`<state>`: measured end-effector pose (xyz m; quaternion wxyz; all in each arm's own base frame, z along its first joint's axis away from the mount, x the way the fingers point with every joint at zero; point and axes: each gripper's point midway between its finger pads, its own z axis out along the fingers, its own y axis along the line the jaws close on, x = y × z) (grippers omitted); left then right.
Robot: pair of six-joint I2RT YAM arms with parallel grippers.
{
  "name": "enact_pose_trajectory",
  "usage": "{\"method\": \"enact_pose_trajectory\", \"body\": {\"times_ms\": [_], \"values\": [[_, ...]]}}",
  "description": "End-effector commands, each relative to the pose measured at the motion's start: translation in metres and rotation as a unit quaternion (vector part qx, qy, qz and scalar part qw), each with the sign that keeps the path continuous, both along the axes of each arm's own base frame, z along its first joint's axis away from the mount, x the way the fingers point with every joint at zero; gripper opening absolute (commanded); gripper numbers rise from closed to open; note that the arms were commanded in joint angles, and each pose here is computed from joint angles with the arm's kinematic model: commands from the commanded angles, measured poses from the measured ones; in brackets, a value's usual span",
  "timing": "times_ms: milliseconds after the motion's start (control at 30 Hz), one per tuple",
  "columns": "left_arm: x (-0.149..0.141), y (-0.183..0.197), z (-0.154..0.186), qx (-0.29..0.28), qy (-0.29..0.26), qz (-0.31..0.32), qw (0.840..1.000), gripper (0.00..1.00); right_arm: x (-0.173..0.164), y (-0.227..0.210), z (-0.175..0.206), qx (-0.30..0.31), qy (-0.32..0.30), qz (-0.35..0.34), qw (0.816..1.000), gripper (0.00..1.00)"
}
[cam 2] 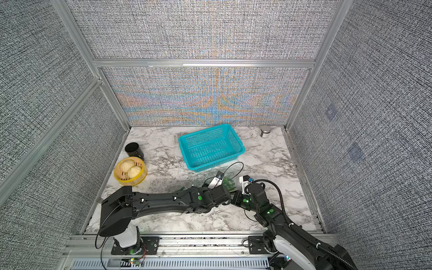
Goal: Take small green peppers out of containers
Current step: Open the packing box at the center of the board.
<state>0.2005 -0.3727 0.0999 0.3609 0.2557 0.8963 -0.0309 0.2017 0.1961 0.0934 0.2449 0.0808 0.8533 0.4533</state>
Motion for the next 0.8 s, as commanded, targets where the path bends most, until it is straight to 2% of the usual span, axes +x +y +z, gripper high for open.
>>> {"method": "enact_pose_trajectory", "body": {"times_ms": [0,133,267,500,633,767], "values": [[-0.001,-0.014,-0.003,-0.016,0.008,-0.020,1.000,0.58,-0.006,0.002,-0.005,-0.008,0.005,0.019,1.000,0.00],[-0.001,-0.016,-0.008,-0.009,0.009,-0.024,1.000,0.62,-0.005,0.003,-0.004,-0.007,0.003,0.019,1.000,0.00],[0.009,-0.007,-0.003,0.017,-0.017,-0.010,1.000,0.64,-0.007,0.003,-0.005,-0.008,0.005,0.022,1.000,0.00],[0.027,0.005,0.024,0.057,-0.078,0.004,0.995,0.38,-0.015,-0.002,-0.017,-0.016,0.018,0.024,0.999,0.00],[0.032,0.006,0.030,0.076,-0.099,0.001,0.992,0.33,-0.018,-0.004,-0.022,-0.020,0.023,0.026,0.999,0.00],[0.036,0.005,0.035,0.089,-0.111,-0.005,0.990,0.33,-0.022,-0.006,-0.026,-0.026,0.027,0.026,0.999,0.00]]}}
